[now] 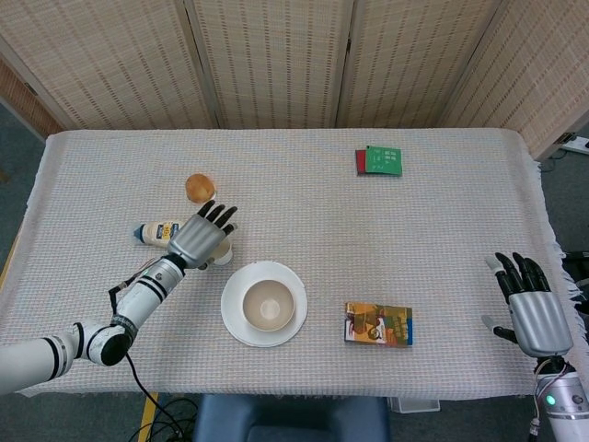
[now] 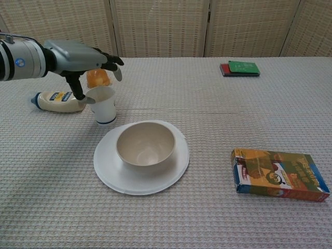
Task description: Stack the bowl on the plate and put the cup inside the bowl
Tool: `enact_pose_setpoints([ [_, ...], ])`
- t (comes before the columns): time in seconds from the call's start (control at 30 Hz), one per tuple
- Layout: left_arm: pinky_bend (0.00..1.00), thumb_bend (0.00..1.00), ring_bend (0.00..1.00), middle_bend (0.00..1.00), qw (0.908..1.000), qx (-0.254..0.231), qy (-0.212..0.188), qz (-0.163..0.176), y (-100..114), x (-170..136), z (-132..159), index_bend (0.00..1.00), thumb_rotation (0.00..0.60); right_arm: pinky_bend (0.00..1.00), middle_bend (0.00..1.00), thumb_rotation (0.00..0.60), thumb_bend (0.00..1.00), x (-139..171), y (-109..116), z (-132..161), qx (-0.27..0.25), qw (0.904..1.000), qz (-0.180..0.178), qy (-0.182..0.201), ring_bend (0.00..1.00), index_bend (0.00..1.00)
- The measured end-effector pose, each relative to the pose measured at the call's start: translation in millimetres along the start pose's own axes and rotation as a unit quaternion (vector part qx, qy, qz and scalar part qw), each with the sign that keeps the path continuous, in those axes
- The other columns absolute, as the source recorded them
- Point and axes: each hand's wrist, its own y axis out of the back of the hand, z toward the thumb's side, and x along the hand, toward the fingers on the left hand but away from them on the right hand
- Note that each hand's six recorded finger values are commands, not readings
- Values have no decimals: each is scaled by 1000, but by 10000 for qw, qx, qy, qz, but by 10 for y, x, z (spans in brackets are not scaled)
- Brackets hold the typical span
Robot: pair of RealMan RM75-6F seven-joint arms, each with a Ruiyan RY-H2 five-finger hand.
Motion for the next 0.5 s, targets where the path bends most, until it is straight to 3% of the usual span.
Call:
enact_pose_setpoints([
  [0.5,57,234,0,0,9996,211,72,-159,24,-6,61,243,600,77,78,600,164,2,15,-18,-28,10000,-15,11,3,91],
])
